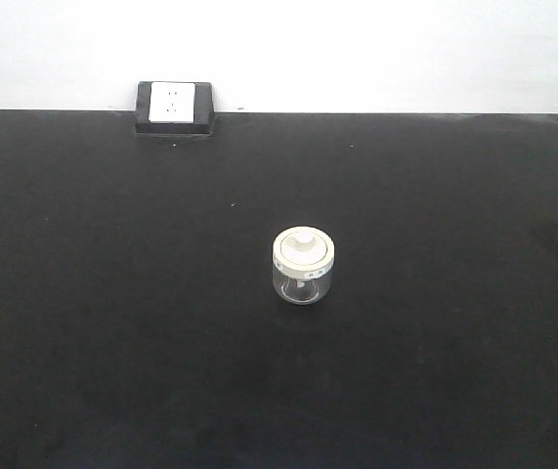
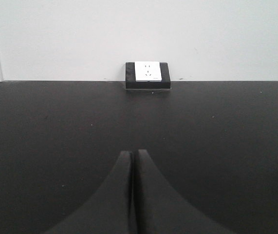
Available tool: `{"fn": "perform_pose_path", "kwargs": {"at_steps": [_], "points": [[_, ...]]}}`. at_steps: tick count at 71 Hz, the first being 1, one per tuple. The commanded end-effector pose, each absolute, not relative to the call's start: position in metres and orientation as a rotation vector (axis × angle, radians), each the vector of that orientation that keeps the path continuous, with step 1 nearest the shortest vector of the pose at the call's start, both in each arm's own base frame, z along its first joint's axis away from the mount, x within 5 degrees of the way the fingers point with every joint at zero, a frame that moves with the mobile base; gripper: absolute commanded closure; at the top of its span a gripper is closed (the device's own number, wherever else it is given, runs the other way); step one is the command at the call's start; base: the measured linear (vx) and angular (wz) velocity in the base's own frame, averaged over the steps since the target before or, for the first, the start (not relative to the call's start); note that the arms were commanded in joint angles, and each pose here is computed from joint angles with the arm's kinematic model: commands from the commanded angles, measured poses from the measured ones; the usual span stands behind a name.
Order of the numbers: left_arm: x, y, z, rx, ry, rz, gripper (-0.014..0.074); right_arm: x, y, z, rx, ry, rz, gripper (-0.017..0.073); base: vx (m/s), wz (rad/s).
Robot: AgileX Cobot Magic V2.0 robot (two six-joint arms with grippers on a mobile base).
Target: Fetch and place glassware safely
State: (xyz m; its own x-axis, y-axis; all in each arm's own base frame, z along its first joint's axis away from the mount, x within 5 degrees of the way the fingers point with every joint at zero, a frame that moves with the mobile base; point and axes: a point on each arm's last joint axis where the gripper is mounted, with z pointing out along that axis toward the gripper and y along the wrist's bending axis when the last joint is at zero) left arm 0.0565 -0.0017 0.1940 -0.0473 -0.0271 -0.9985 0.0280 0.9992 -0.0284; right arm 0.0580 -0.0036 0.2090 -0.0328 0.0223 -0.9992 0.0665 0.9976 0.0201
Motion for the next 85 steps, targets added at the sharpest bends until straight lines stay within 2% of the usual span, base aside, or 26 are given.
{"fn": "perform_pose_path", "kwargs": {"at_steps": [1,15,33,85], "points": [[0.057,-0.002,0.192,-0.010,1.559,-0.053,0.0601,0.059,-0.004,0.217,0.062,1.473,-0.036,0.0563,0.00,0.00],[0.057,-0.002,0.192,-0.010,1.559,-0.053,0.0601,0.057,-0.004,0.205,0.071,1.445,-0.026,0.0563,0.00,0.00],[0.057,-0.002,0.192,-0.010,1.559,-0.053,0.0601,0.056,0.000,0.203,0.005,1.462,-0.007,0.0563,0.00,0.00],[0.057,-0.002,0.192,-0.010,1.559,-0.053,0.0601,0.056,0.000,0.202,0.006,1.473,-0.005,0.0563,0.00,0.00]]}}
